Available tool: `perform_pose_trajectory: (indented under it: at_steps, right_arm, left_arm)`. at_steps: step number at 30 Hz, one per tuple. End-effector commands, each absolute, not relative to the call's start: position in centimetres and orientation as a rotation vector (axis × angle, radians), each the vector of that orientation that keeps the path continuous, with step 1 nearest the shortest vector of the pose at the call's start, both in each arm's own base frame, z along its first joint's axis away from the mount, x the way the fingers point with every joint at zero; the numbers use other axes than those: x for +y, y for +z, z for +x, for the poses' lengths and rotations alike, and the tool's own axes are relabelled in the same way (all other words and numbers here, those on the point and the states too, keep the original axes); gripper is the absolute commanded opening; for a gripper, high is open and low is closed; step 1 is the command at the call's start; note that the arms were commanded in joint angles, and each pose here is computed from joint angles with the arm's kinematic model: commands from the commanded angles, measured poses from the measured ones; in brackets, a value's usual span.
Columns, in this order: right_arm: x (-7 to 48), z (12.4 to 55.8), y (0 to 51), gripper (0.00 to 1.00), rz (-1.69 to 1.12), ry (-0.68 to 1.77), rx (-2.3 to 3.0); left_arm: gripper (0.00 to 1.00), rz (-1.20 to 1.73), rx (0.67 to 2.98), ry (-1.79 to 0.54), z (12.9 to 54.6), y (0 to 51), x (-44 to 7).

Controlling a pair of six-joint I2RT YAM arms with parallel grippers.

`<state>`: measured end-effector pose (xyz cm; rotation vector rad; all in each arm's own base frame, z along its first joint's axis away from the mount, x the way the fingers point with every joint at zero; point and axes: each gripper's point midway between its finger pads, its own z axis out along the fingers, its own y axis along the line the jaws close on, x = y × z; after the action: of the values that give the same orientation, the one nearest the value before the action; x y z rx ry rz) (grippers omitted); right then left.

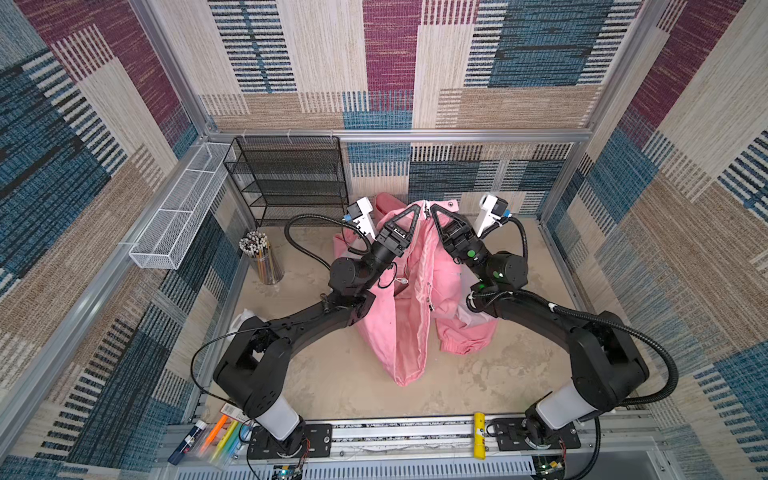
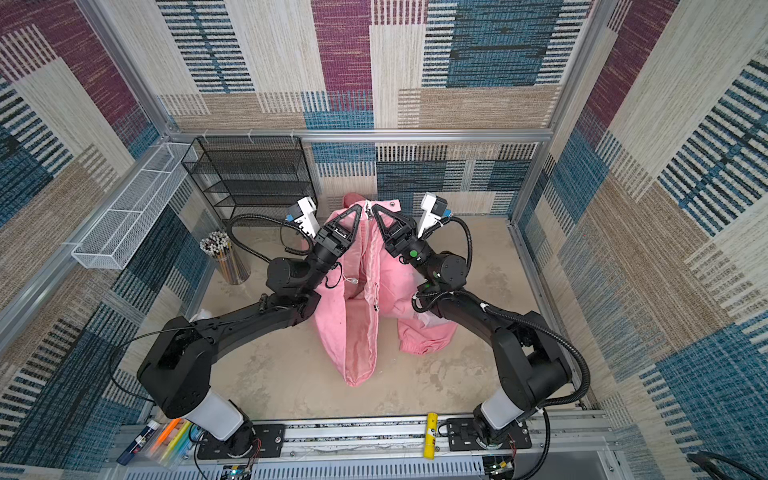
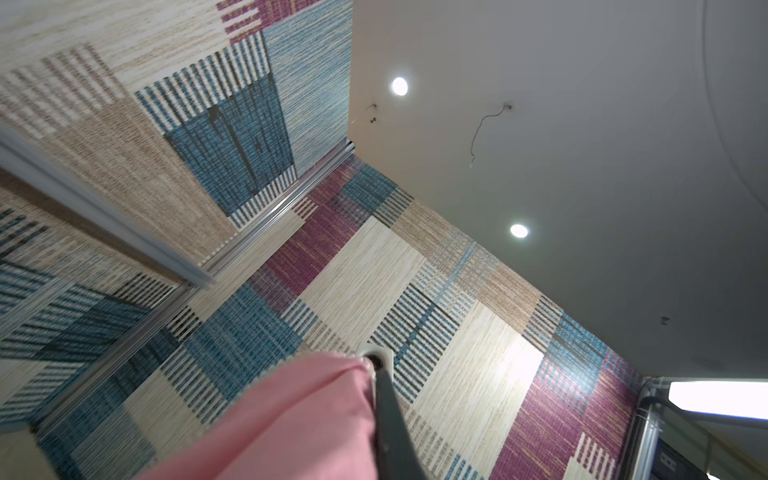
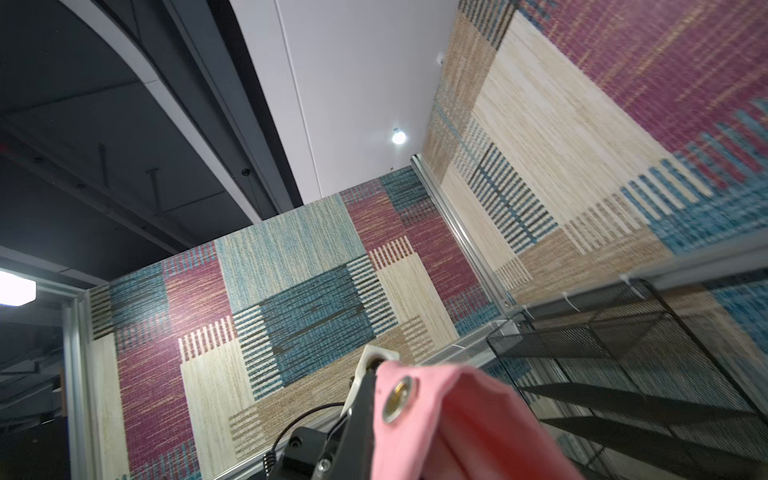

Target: Zip up the jacket

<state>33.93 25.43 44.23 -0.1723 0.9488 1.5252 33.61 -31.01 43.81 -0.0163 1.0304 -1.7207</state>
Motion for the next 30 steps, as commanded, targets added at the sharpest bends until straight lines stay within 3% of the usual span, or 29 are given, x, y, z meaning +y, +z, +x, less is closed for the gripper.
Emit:
perform_pose_trajectory:
  at_steps: [1, 12, 23, 30]
  right_arm:
    - [19.4, 29.4, 47.5, 0.0, -0.084, 1.466, 0.54]
    - [18.2, 32.8, 35.9, 0.0, 0.168, 1.377, 0.863]
    - [17.5, 35.1, 28.8, 0.0, 0.329, 1.313, 1.043]
    - [17.6, 35.6, 26.5, 0.0, 0.364, 1.298, 1.103]
  left_arm:
    - [0.0, 0.005, 1.121, -1.643, 33.7, 39.5, -31.8]
    - [0.0, -0.095, 1.469, -1.478, 35.8, 24.8, -33.2]
    - [0.0, -0.136, 1.657, -1.418, 36.3, 16.7, -34.5]
    - [0.0, -0.139, 1.693, -1.413, 36.4, 15.1, -34.9]
